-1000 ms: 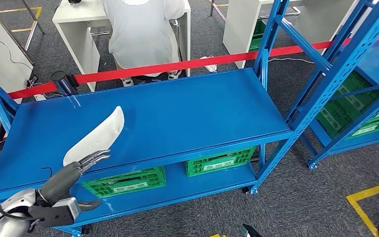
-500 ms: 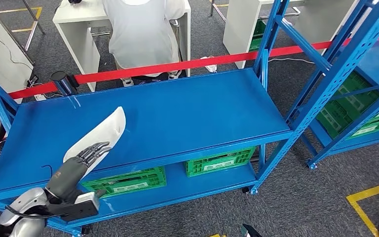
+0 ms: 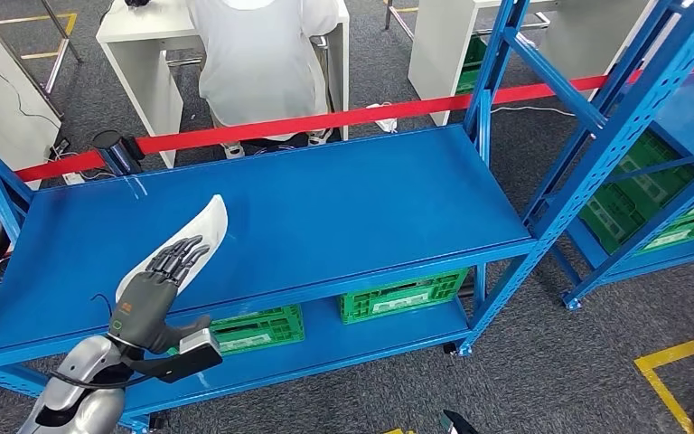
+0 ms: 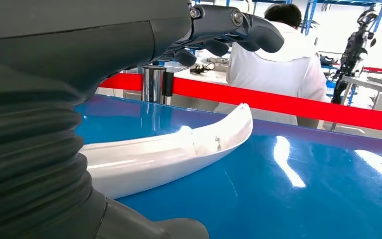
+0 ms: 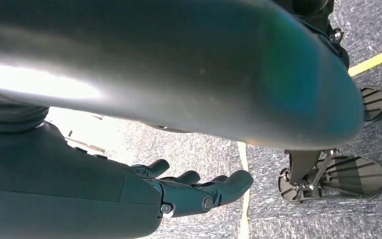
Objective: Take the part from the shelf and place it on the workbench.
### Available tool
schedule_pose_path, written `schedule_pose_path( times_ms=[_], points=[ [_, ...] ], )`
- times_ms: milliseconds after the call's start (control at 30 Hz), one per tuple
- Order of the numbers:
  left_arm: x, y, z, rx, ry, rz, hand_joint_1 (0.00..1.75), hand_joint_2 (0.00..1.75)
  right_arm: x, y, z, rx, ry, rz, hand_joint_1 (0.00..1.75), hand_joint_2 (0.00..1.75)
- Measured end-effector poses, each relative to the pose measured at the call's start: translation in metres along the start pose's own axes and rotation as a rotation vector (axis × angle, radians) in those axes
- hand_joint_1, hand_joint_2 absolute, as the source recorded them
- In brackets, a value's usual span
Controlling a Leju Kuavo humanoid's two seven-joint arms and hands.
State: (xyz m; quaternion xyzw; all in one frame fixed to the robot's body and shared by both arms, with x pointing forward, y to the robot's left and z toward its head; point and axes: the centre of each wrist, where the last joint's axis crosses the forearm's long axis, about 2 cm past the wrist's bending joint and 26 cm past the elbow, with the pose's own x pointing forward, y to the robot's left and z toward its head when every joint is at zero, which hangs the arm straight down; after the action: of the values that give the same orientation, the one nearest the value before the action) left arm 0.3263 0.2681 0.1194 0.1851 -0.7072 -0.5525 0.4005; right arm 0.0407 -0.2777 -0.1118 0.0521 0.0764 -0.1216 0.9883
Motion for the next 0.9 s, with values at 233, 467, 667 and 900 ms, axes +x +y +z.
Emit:
schedule_pose_path(
  times_ms=[233, 467, 667, 900],
  points=[
    [-0.011, -0.008, -0.011, -0.044, 0.035, 0.015, 0.0, 1.75, 0.0, 0.0, 0.0, -0.002, 0.001, 0.008, 0.0, 0.0],
    [-0.017, -0.014, -0.009, -0.079, 0.057, 0.018, 0.0, 1.75, 0.0, 0.0, 0.0, -0.002, 0.001, 0.009, 0.0, 0.0],
    [-0.019, -0.016, -0.009, -0.095, 0.069, 0.013, 0.53, 1.75, 0.0, 0.0, 0.0, -0.003, 0.001, 0.01, 0.0, 0.0],
    [-0.031, -0.017, -0.019, -0.124, 0.142, -0.067, 1.75, 1.75, 0.0, 0.0, 0.0, -0.003, 0.0, 0.009, 0.0, 0.0]
  ],
)
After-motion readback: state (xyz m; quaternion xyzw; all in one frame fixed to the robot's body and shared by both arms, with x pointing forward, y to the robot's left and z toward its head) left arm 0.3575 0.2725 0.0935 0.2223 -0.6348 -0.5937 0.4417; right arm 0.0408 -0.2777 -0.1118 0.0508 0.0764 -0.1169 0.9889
